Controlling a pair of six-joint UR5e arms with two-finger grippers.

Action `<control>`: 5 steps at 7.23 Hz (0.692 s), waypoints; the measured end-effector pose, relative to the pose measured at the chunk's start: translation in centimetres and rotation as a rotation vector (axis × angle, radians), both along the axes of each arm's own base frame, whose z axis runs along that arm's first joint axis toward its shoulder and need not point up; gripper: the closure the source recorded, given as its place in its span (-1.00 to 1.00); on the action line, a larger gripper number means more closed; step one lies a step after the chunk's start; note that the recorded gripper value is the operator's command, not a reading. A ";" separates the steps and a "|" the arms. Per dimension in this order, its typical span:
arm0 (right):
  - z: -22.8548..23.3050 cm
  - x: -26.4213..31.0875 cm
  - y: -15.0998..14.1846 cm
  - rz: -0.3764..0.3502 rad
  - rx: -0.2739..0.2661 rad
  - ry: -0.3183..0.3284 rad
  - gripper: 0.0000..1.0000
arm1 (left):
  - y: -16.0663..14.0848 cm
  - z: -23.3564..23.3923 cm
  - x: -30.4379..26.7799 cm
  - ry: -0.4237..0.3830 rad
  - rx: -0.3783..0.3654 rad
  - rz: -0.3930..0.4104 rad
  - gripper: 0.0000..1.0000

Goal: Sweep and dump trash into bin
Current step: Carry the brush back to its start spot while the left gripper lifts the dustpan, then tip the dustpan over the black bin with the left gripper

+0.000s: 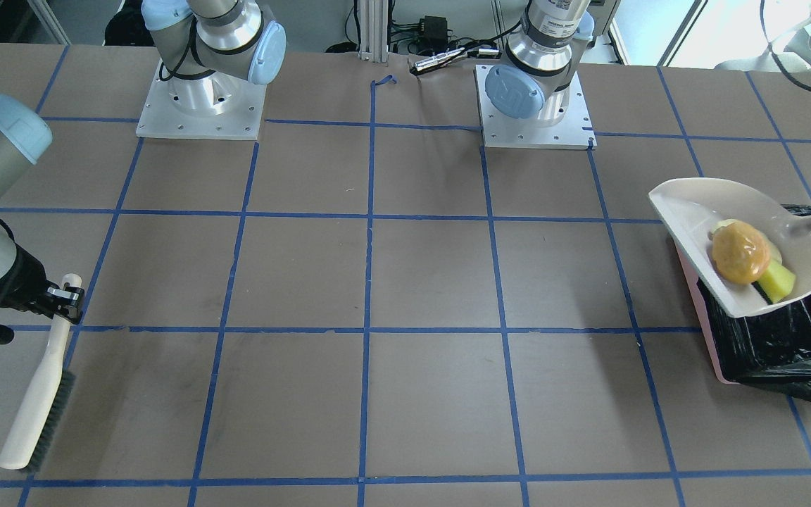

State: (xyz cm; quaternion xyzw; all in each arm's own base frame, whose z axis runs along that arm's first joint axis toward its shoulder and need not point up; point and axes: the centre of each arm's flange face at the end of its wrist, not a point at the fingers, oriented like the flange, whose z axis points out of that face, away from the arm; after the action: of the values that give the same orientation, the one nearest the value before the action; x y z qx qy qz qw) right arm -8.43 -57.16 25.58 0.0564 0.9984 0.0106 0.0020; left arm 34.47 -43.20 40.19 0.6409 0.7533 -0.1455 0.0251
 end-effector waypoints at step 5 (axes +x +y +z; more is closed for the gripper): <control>-0.8 -0.1 0.7 0.080 0.010 -0.007 0.95 | 1.4 5.2 10.3 -0.542 0.022 -0.163 1.00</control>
State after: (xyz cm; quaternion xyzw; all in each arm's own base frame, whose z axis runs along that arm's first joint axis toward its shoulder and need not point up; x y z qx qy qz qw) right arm -8.56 -56.44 24.74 0.0166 0.9997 0.0160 0.0048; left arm 44.73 -41.82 45.43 0.7151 0.6667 0.0376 0.2067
